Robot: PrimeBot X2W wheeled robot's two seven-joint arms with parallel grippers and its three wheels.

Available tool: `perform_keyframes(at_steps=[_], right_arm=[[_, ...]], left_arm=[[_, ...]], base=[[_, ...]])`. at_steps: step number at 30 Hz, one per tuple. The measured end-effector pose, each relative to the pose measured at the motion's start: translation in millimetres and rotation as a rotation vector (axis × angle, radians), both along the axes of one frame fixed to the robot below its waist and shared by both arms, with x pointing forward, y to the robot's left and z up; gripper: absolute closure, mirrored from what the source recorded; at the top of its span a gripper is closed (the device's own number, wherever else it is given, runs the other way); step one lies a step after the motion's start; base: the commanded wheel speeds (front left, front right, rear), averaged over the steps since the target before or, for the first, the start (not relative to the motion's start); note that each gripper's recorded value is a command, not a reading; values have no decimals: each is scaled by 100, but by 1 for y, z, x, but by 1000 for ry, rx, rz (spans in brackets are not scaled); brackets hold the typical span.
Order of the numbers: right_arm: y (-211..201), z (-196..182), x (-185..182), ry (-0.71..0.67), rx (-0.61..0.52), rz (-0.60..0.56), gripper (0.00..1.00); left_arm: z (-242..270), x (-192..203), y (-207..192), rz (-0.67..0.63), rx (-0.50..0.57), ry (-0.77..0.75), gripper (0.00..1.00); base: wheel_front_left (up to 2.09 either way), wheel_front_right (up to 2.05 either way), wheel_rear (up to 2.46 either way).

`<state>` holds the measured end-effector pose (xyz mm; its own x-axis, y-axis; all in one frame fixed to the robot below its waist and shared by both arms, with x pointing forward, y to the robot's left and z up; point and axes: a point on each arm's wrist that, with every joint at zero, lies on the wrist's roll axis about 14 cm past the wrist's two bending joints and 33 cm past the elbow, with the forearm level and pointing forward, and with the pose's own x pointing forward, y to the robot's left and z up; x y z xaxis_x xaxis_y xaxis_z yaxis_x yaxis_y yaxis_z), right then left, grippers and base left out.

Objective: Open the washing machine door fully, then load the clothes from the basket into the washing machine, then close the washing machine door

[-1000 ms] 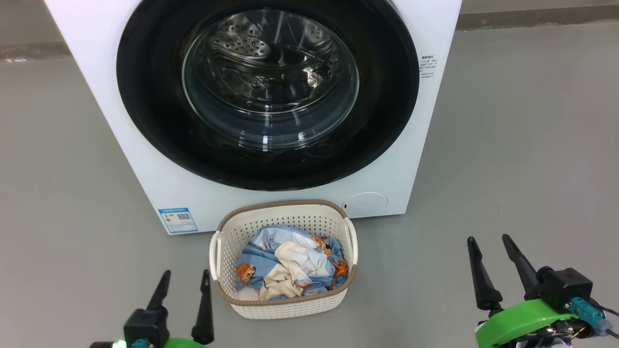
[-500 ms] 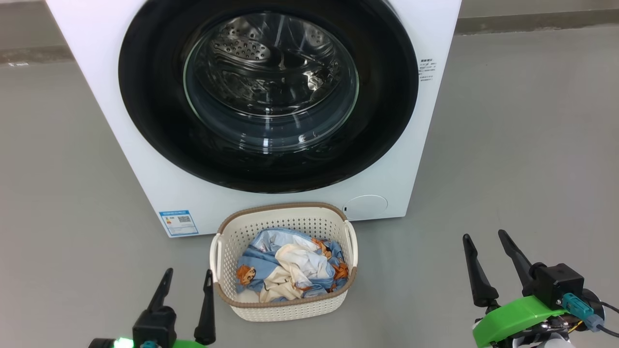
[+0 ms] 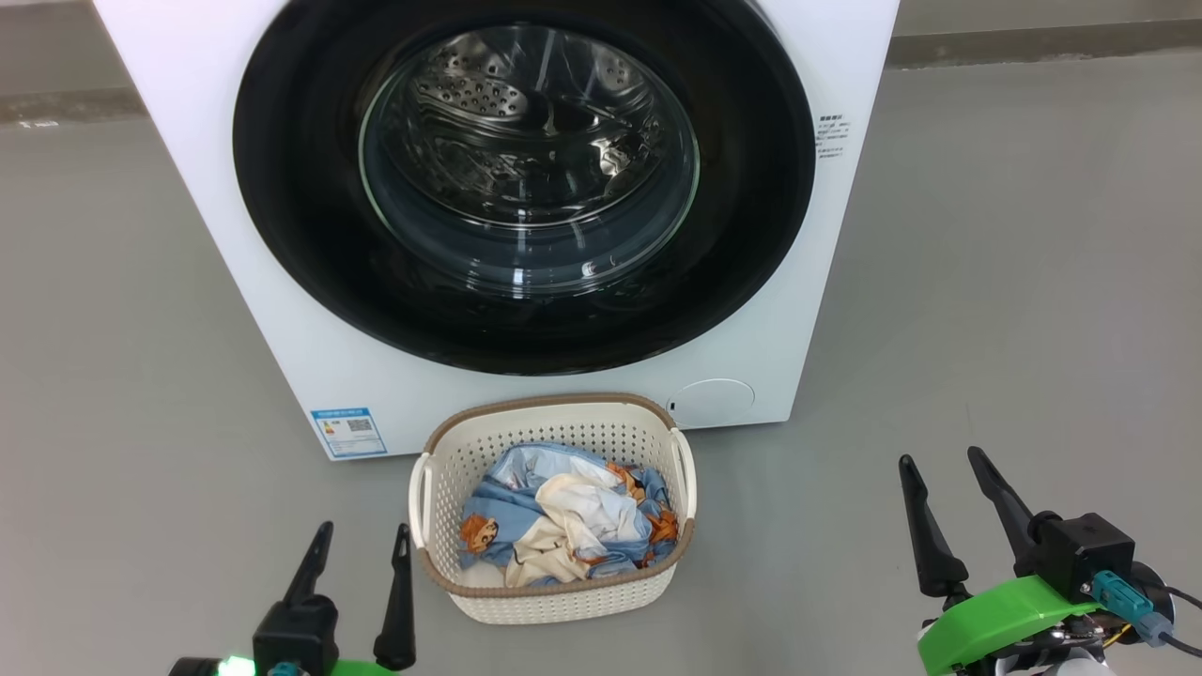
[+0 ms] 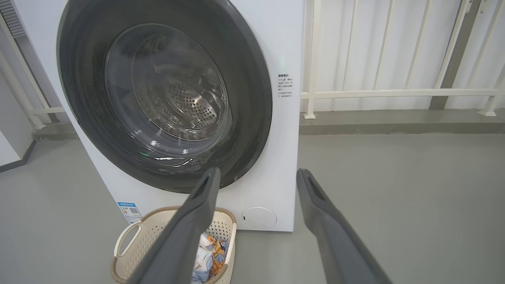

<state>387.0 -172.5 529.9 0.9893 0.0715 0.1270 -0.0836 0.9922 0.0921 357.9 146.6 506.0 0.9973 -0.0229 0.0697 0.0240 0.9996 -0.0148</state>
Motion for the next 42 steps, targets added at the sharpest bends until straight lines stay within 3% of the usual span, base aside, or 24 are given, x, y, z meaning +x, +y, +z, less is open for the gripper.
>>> perform_keyframes(at_steps=[21, 42], right_arm=[[-1, -2, 0, 0, 1, -2, 0], [-2, -6, -1, 14, 2, -7, 0]], left_arm=[[5, 1, -3, -27, -14, -14, 0], [13, 4, -2, -20, -46, -37, 0]], base=[[10, 10, -19], [125, 93, -218]])
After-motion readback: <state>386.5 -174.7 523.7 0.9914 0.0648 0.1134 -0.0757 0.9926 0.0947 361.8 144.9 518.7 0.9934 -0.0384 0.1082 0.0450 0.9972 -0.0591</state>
